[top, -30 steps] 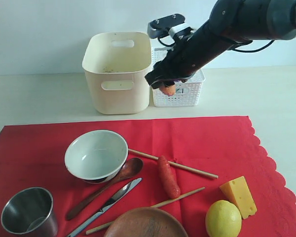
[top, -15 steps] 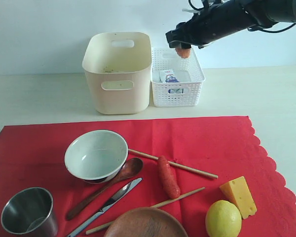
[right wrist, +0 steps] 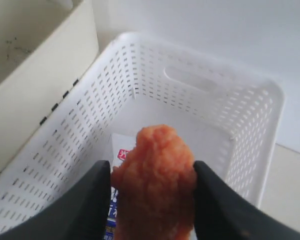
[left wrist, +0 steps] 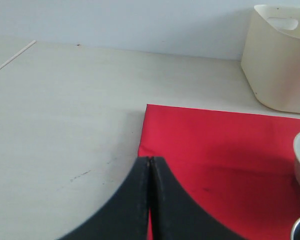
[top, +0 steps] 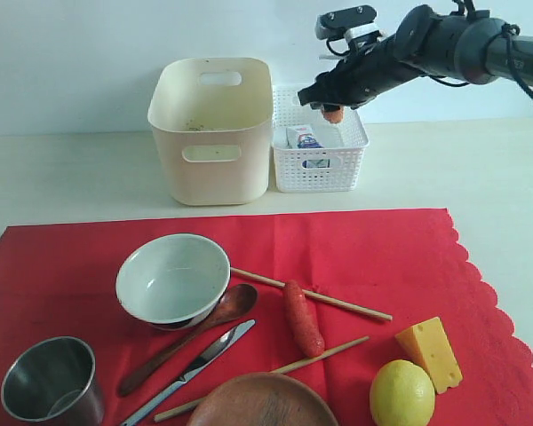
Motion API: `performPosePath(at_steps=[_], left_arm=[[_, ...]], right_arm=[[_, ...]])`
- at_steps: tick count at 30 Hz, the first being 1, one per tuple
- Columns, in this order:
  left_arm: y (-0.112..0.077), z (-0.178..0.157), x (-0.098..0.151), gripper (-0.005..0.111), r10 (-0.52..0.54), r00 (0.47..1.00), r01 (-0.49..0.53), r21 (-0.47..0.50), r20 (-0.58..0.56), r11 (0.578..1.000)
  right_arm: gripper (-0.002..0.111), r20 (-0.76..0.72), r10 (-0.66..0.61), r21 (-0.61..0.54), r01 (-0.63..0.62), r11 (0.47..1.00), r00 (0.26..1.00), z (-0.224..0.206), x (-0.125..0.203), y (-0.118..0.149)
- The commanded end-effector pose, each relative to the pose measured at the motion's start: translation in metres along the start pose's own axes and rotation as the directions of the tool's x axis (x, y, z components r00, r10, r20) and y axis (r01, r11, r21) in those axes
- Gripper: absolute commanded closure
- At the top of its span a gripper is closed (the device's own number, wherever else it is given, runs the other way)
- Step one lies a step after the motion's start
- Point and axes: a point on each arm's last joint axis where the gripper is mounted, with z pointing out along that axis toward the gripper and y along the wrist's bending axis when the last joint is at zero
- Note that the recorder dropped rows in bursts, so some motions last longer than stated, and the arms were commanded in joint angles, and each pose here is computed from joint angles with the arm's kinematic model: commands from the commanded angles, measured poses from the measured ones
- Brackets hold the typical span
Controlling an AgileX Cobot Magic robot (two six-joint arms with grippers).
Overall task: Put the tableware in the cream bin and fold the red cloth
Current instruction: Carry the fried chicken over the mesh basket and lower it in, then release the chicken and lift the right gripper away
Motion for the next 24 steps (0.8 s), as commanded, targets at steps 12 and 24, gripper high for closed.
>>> performPosePath(at_steps=[12, 24], left_arm=[[0.0, 0.0, -0.001, 0.106, 0.007, 1.0, -0.007, 0.004, 0.012, 1.0], [0.0, 0.0, -0.001, 0.106, 0.007, 1.0, -0.007, 0.004, 0.012, 1.0]], right_arm=[[0.072, -0.037, -0.056, 0.033, 0.057, 0.998, 0.998, 0.011, 0.01, -0.005], [0.037, -0.056, -0.057, 0.004, 0.057, 0.998, 0.997, -0.008, -0.003, 0.0]])
